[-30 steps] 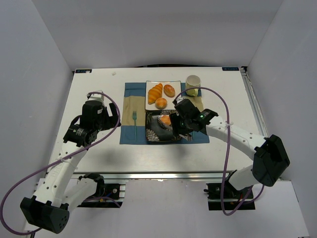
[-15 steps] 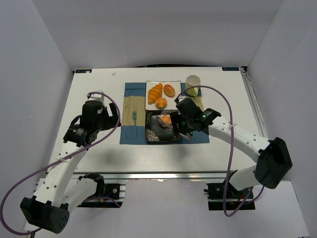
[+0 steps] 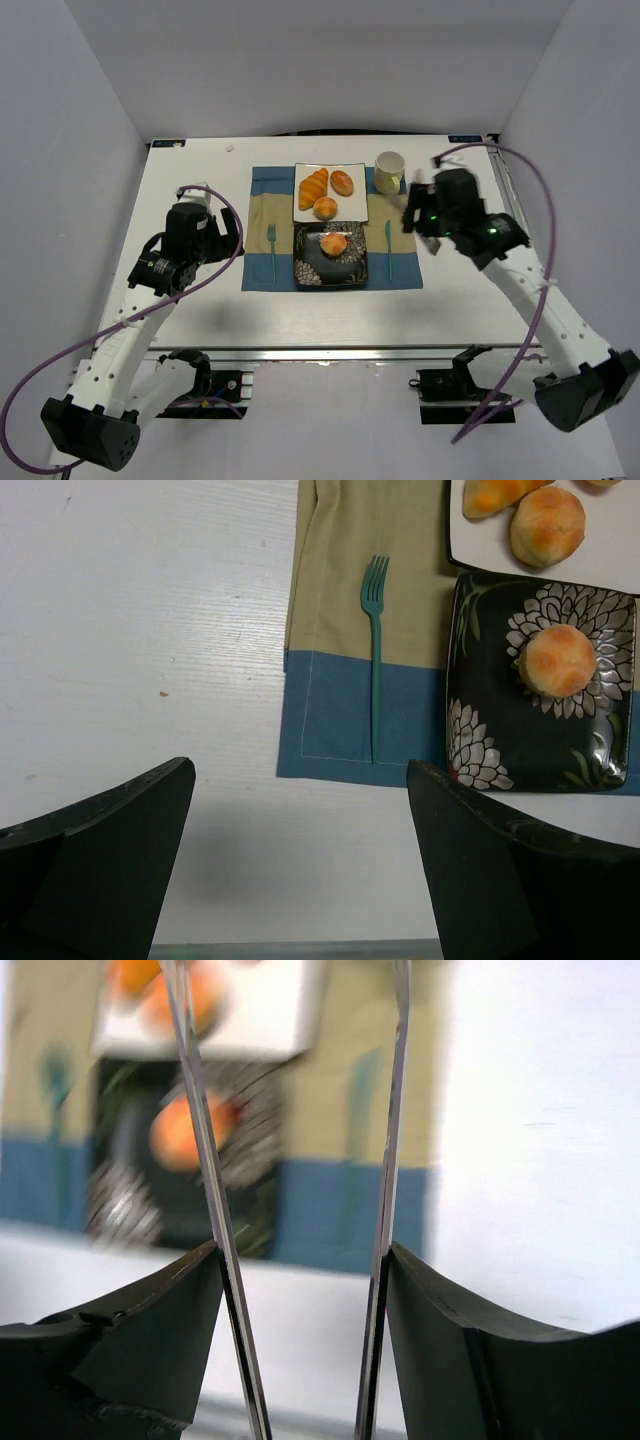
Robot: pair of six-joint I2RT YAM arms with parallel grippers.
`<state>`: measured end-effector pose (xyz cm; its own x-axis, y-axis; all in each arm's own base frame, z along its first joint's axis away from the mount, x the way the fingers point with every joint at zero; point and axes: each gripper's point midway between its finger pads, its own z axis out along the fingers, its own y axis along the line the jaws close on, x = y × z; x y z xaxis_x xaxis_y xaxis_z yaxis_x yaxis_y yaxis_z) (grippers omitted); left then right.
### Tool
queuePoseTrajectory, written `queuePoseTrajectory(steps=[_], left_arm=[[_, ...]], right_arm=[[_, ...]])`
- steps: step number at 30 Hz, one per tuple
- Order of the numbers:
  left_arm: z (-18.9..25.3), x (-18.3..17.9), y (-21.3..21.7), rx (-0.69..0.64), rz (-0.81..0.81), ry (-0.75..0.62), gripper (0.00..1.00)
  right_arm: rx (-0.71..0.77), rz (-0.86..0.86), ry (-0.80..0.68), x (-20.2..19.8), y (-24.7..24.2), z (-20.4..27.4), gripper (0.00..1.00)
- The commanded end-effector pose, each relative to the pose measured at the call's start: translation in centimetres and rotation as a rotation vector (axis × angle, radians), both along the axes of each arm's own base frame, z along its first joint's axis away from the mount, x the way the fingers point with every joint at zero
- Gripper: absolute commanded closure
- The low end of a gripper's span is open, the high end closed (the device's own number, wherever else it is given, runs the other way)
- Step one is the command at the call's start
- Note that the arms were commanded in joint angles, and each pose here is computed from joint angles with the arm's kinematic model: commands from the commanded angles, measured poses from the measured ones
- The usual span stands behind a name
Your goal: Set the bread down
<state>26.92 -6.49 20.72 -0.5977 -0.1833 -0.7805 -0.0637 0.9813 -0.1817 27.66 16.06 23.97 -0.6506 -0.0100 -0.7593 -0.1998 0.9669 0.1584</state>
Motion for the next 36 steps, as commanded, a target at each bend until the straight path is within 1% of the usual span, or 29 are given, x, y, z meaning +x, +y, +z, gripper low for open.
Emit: queuePoseTrajectory(steps=[1, 2, 3, 5, 6, 7, 10, 12, 15, 19, 24, 25, 31, 34, 36], left_arm=[[0.3, 0.0, 0.0, 0.002, -0.010, -0.012, 0.02], [0.1, 0.0, -0.2, -0.001, -0.015, -0.009, 0.02], [0.1, 0.2, -0.4, -0.010, -0.023, -0.009, 0.02], [-0.4, 0.3, -0.7, -0.018, -0.033, 0.003, 0.02], [-0.3, 0.5, -1.1, -0.032, -0.039, -0.002, 0.02], [-0.7, 0.6, -1.1, -0.034, -0.039, 0.006, 0.02], [-0.6, 0.8, -1.4, -0.042, -0.049, 0.005, 0.02], [-0.7, 0.8, -1.4, -0.035, -0.052, 0.008, 0.02], [-0.7, 0.8, -1.2, -0.020, -0.052, 0.014, 0.02], [-1.0, 0.7, -1.1, -0.012, -0.051, 0.019, 0.02], [-1.4, 0.7, -1.2, -0.017, -0.057, 0.025, 0.02], [-1.5, 0.7, -1.3, -0.019, -0.057, 0.027, 0.02], [-1.0, 0.5, -1.0, -0.005, -0.057, 0.023, 0.02], [-1.0, 0.3, -0.8, 0.004, -0.051, 0.027, 0.02], [-1.1, 0.3, -0.7, 0.008, -0.050, 0.031, 0.02]], right_arm=[[-0.024, -0.155, -0.042, 1.6, -6.8, 0.5, 0.31], [-0.031, -0.175, -0.039, 2.1, -8.0, 0.0, 0.31], [-0.038, -0.219, -0.042, 3.1, -10.2, -0.4, 0.31], [-0.064, -0.239, -0.031, 3.9, -11.8, -1.8, 0.31], [-0.077, -0.267, -0.057, 4.9, -13.0, -1.8, 0.31], [-0.108, -0.284, -0.028, 5.4, -14.2, -3.3, 0.31], [-0.129, -0.266, -0.012, 7.2, -15.0, -5.6, 0.31], [-0.118, -0.268, 0.006, 8.3, -15.5, -7.7, 0.31], [-0.097, -0.272, 0.034, 8.9, -15.6, -9.8, 0.31], [-0.107, -0.261, 0.085, 8.9, -15.5, -12.3, 0.31], [-0.155, -0.315, 0.160, 7.6, -17.4, -16.5, 0.31], [-0.156, -0.320, 0.154, 7.8, -17.5, -16.8, 0.31], [-0.181, -0.318, 0.226, 7.0, -17.8, -20.2, 0.28], [-0.177, -0.310, 0.248, 6.8, -17.6, -20.9, 0.25], [-0.172, -0.311, 0.245, 6.7, -17.6, -20.7, 0.16]])
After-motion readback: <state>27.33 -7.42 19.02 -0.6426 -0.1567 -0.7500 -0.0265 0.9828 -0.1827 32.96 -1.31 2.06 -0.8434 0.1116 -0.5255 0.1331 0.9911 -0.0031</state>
